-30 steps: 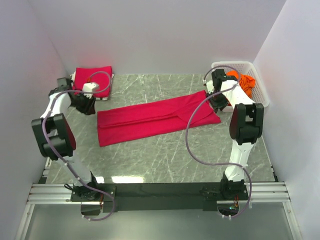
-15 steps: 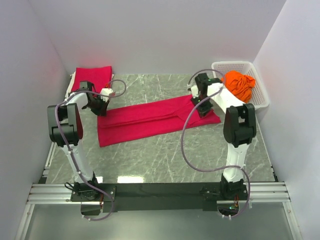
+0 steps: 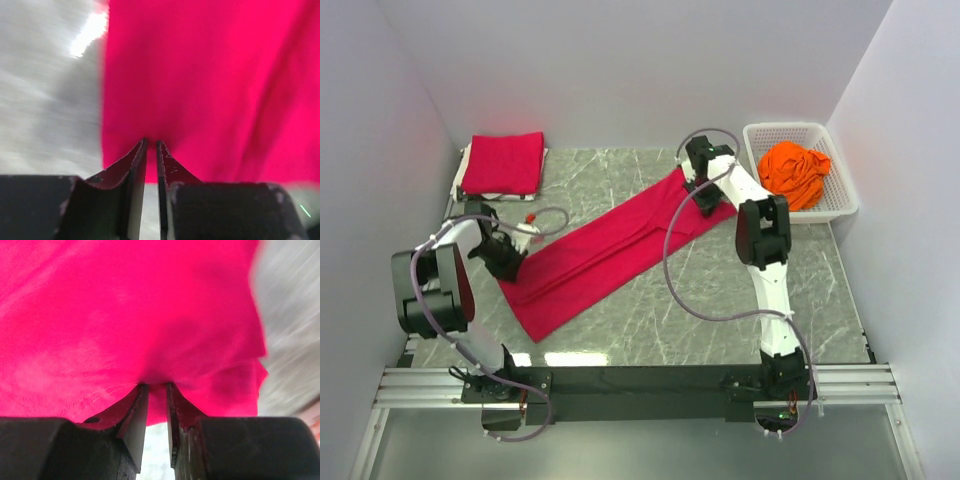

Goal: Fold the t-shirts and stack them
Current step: Fold the tshirt

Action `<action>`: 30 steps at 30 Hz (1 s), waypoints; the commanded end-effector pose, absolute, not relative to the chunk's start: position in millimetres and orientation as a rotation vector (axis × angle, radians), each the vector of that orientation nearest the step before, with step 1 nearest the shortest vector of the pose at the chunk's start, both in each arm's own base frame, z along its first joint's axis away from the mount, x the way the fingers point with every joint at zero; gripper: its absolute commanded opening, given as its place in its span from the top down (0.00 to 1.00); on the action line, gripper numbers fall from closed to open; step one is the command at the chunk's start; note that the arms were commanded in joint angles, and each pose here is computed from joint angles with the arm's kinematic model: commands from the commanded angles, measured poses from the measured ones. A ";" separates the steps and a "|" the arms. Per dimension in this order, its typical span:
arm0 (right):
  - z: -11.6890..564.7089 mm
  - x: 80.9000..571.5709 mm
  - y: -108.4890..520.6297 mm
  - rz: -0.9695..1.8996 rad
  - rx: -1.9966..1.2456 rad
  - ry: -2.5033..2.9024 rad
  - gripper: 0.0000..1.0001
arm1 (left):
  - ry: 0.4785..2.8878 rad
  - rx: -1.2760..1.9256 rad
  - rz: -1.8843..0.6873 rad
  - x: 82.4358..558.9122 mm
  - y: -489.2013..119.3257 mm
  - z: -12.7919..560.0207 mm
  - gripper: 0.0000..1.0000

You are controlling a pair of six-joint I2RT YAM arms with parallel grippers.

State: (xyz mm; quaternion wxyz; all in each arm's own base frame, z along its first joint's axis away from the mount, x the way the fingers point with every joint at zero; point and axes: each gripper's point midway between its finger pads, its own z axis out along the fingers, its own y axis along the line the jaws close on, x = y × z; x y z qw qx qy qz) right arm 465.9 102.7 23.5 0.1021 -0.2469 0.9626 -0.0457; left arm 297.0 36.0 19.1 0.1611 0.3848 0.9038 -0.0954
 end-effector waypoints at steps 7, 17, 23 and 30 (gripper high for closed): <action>46.8 566.0 137.4 -0.515 -0.896 2.407 0.73 | 2.498 1.305 -0.556 233.5 -10.9 52.7 0.76; 156.5 555.4 152.5 -0.348 -0.728 2.217 0.61 | 2.331 1.121 -0.534 321.1 -35.8 92.7 0.63; 136.6 500.0 200.4 0.124 -0.753 2.396 0.67 | 2.232 1.068 -0.653 347.8 -87.6 106.2 0.57; 93.3 466.7 237.0 0.458 -0.819 2.549 0.69 | 2.227 1.116 -0.784 345.9 -159.1 100.3 0.61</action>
